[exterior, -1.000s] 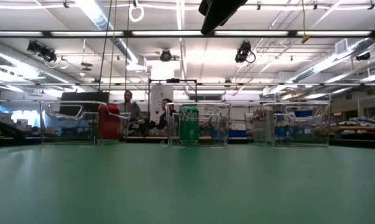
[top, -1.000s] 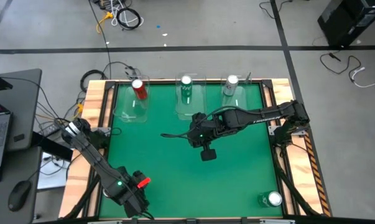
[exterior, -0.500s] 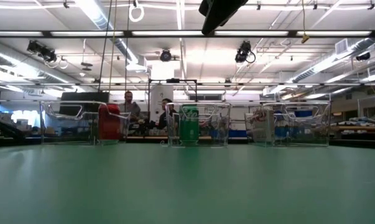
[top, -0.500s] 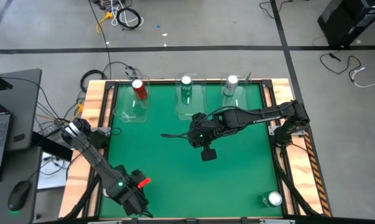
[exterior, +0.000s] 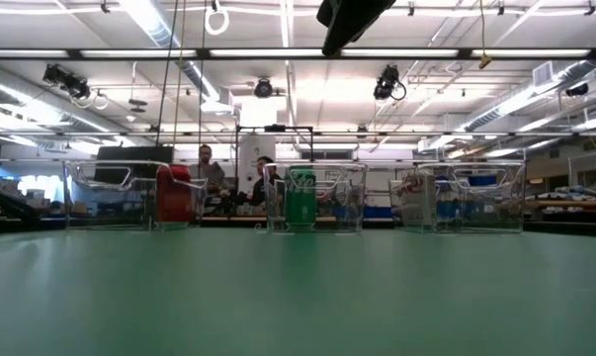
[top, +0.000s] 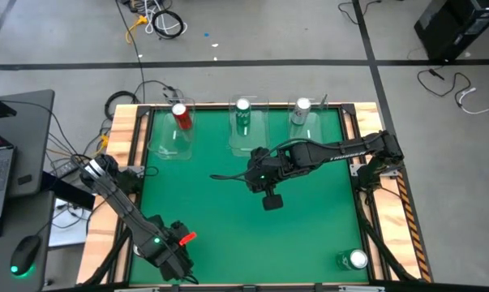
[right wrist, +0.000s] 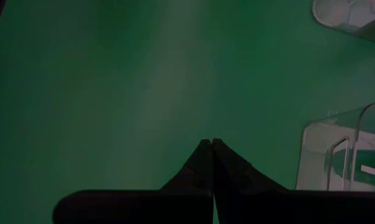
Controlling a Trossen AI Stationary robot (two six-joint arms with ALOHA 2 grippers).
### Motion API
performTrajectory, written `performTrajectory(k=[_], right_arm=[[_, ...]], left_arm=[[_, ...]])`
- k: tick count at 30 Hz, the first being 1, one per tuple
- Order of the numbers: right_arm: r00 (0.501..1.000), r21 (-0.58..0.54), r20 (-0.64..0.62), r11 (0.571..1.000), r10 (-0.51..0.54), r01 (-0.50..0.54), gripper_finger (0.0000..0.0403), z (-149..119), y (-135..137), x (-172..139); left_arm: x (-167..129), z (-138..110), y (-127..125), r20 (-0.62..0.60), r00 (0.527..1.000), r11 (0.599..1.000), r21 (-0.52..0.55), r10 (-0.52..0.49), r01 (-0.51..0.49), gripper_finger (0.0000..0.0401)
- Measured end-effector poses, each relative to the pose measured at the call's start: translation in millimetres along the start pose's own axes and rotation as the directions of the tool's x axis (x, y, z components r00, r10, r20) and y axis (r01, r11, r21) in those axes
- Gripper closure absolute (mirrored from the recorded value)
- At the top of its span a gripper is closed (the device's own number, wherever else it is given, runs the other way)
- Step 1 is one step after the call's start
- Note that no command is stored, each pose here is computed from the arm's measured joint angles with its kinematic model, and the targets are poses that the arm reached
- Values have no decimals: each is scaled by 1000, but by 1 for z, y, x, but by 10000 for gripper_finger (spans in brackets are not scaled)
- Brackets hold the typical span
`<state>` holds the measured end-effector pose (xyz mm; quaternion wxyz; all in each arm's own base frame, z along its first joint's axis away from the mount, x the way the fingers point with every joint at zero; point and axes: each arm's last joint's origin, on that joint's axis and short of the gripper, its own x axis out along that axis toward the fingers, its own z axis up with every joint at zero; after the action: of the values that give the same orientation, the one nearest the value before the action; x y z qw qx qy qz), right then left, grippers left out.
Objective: Sort soda cans
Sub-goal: Put the white soda can into the right transparent bin
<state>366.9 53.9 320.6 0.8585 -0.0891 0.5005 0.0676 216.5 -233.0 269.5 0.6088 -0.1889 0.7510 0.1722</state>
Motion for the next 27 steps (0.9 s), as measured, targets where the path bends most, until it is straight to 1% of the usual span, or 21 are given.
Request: performTrajectory(k=[4, 11, 19, 27], right_arm=[[1000, 2, 2, 1000, 23, -23, 398, 0, 1, 0], [1000, -1, -1, 1000, 26, -26, 398, 0, 3, 0], [1000, -5, -5, 1000, 29, -29, 398, 0, 4, 0], [999, -27, -7, 999, 41, -41, 398, 0, 14, -1]], left_arm=[[0, 0, 1, 11, 1000, 1000, -1, 7, -7, 130], [0, -2, 7, -34, 997, 998, -16, 64, -64, 126], [0, -2, 6, -9, 998, 998, -10, 67, -67, 126], [2, -1, 7, -8, 998, 998, -11, 68, -68, 126]])
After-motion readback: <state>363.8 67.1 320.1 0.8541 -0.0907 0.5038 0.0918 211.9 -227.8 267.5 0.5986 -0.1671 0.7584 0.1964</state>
